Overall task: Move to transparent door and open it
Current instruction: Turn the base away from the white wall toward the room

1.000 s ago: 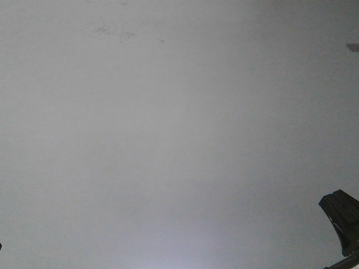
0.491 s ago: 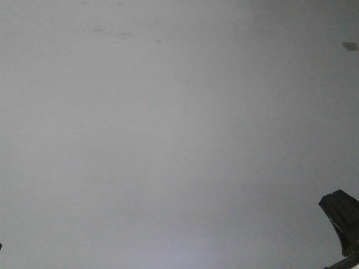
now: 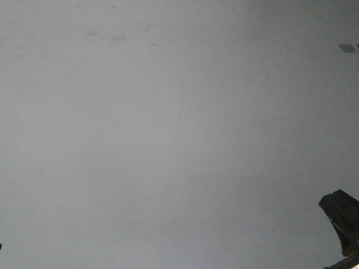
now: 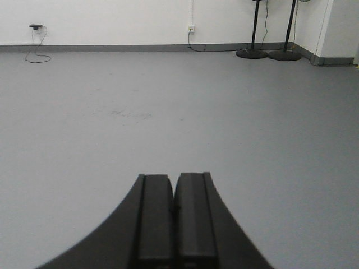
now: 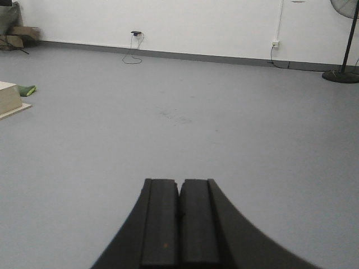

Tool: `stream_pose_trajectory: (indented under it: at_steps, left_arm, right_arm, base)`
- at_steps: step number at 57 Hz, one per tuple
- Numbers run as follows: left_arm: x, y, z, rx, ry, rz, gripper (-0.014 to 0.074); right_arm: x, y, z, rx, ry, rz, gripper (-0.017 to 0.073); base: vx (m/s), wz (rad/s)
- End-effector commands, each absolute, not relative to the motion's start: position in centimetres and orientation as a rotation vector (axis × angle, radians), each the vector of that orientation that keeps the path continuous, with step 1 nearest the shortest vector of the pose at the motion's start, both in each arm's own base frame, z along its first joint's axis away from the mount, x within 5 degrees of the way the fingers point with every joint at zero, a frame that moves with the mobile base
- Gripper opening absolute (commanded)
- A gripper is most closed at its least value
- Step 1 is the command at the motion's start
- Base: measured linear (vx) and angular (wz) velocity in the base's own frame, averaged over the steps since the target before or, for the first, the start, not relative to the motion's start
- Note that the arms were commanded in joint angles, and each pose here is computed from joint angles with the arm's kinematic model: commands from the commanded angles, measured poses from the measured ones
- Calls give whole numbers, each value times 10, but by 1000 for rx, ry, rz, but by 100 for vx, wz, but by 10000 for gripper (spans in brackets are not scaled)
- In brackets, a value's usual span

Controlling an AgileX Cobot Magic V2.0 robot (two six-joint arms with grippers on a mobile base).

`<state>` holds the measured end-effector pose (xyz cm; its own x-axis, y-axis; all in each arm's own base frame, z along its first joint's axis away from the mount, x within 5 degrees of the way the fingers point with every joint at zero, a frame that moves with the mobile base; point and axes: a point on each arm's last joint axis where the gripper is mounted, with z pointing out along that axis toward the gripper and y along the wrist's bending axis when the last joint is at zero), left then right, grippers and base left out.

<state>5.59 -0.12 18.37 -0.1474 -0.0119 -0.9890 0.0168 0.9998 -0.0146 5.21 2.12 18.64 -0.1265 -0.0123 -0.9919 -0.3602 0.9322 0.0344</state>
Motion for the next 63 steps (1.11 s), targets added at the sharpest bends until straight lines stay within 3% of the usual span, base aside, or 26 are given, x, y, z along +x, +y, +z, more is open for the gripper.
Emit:
stream_pose_trajectory:
  at_steps: [1,27,63]
  left_arm:
    - [56,-2,187,1,1635,-38,3]
    - [56,-2,187,1,1635,-38,3]
    - [56,-2,187,1,1635,-38,3]
  right_arm:
    - [52,20,193,-266,1584,297,-5]
    - [52,20,193,-266,1585,297,-5]
    - [52,20,193,-266,1585,297,-5]
  base:
    - [20,-15]
    - [26,-4]
    - [37,21]
